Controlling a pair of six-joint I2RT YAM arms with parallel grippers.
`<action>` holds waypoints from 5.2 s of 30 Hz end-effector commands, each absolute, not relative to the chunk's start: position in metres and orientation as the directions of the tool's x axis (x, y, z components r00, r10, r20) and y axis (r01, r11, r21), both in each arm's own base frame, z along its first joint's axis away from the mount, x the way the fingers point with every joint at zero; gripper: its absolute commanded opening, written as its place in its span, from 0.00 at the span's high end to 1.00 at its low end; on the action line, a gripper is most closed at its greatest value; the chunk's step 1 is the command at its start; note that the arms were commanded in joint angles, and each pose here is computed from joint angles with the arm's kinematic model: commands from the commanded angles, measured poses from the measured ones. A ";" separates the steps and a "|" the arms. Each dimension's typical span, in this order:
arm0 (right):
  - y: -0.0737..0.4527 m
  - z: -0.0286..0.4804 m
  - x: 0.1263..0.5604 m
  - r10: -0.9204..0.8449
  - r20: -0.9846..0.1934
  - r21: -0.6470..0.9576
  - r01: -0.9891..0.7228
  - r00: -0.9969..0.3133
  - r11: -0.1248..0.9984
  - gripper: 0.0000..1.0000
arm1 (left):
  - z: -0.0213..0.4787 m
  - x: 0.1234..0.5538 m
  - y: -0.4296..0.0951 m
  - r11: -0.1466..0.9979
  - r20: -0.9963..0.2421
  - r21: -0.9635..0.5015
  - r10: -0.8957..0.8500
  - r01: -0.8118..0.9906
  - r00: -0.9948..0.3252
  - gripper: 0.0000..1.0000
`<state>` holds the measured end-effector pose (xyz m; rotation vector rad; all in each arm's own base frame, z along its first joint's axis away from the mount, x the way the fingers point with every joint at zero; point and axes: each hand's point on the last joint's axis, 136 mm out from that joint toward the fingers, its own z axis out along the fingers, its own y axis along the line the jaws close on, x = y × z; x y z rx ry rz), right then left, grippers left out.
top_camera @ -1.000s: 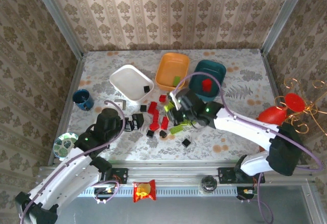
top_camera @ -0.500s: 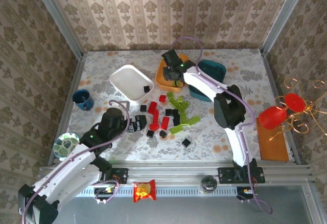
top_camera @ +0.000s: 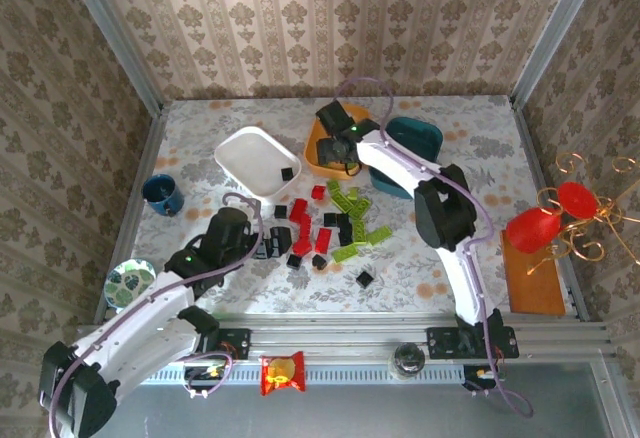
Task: Sort the legos into containers by color
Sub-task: Place the lego in the container, then pick up the lego from the center of the table, then place the lego in the container, then pick up the lego from the bottom-center of the table, then place the lego in the container.
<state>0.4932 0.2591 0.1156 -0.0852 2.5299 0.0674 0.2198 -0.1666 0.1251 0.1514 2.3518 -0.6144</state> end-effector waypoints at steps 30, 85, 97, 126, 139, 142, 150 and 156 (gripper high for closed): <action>0.191 0.184 0.319 0.120 -0.728 0.236 -0.083 -0.675 0.968 0.21 | 0.052 0.273 -0.242 0.902 -0.547 -0.038 0.341 0.430 -0.764 0.44; 0.074 0.187 0.255 0.365 -0.801 0.278 0.246 -0.475 0.929 0.21 | 0.162 0.406 -0.493 0.563 -0.695 -0.505 0.183 0.654 -0.695 0.51; 0.115 0.178 0.268 0.297 -0.759 0.292 0.104 -0.580 0.951 0.19 | 0.261 0.374 -0.442 0.527 -0.806 -0.494 0.023 0.692 -0.592 0.15; 0.229 0.020 0.179 -0.406 -0.199 -0.014 -0.412 -0.892 0.911 0.25 | 0.156 0.220 -0.150 0.937 -0.789 -0.247 -0.048 0.245 -0.613 0.00; 0.241 0.024 0.167 -0.423 -0.181 0.075 -0.441 -0.888 0.894 0.62 | 0.165 0.218 -0.113 0.973 -0.819 -0.196 -0.096 0.119 -0.566 0.00; 0.254 0.051 0.176 -0.417 -0.260 0.117 -0.457 -0.871 0.882 0.68 | 0.173 0.216 -0.100 0.980 -0.834 -0.185 -0.115 0.078 -0.539 0.00; 0.309 0.152 0.246 -0.323 -0.544 0.233 -0.508 -0.775 0.829 0.72 | 0.186 0.207 -0.068 0.977 -0.865 -0.210 -0.196 -0.020 -0.462 0.00; 0.361 0.189 0.325 -0.256 -0.654 0.272 -0.537 -0.712 0.798 0.72 | 0.193 0.201 -0.050 0.974 -0.873 -0.210 -0.223 -0.079 -0.433 0.00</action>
